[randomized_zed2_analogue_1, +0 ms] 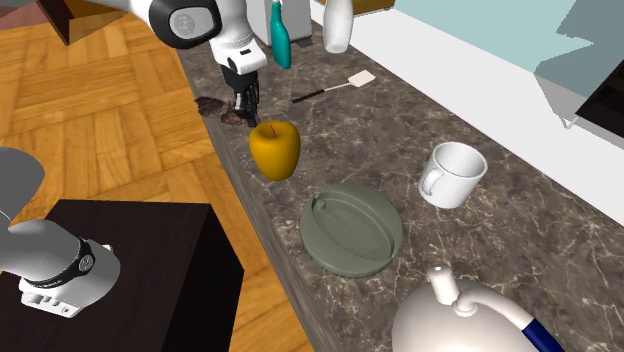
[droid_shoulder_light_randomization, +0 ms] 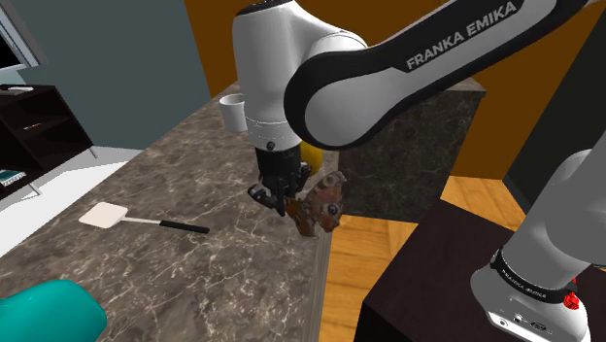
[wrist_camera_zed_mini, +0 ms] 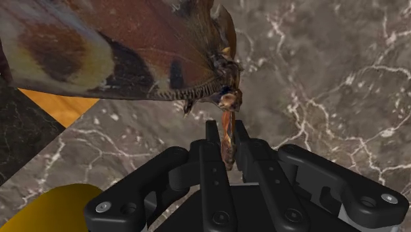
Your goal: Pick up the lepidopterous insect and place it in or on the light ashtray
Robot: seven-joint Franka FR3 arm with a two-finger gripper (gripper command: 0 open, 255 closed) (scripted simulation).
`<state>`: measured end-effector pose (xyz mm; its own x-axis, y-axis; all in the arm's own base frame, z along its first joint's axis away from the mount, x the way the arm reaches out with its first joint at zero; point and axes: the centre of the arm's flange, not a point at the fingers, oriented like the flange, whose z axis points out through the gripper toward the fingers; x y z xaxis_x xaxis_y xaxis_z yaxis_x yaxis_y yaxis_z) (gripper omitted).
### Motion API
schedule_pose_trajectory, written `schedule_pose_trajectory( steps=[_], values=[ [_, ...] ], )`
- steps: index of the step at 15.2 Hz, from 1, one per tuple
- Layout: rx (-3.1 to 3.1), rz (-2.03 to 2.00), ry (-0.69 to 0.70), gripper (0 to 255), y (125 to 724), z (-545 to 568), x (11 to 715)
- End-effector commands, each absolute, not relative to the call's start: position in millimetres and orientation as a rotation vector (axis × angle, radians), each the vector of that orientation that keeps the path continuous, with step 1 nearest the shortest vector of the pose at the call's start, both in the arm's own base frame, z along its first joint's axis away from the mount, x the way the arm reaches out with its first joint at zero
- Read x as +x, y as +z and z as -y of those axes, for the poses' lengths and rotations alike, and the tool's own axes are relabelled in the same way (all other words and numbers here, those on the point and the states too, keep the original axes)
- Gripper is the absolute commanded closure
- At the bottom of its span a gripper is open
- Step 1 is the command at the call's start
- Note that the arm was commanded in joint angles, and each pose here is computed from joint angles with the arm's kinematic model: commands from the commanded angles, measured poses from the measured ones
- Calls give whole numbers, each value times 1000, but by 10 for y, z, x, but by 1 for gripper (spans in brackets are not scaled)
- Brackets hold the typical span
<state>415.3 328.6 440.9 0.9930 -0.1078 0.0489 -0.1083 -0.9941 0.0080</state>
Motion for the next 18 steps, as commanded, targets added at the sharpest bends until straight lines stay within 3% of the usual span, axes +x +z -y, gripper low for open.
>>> schedule_pose_trajectory(
  steps=[1, 18],
  values=[
    [3125, 169, 75, 255, 4522, -3288, 4159],
    [3125, 169, 75, 255, 5420, -3288, 4159]
  ],
)
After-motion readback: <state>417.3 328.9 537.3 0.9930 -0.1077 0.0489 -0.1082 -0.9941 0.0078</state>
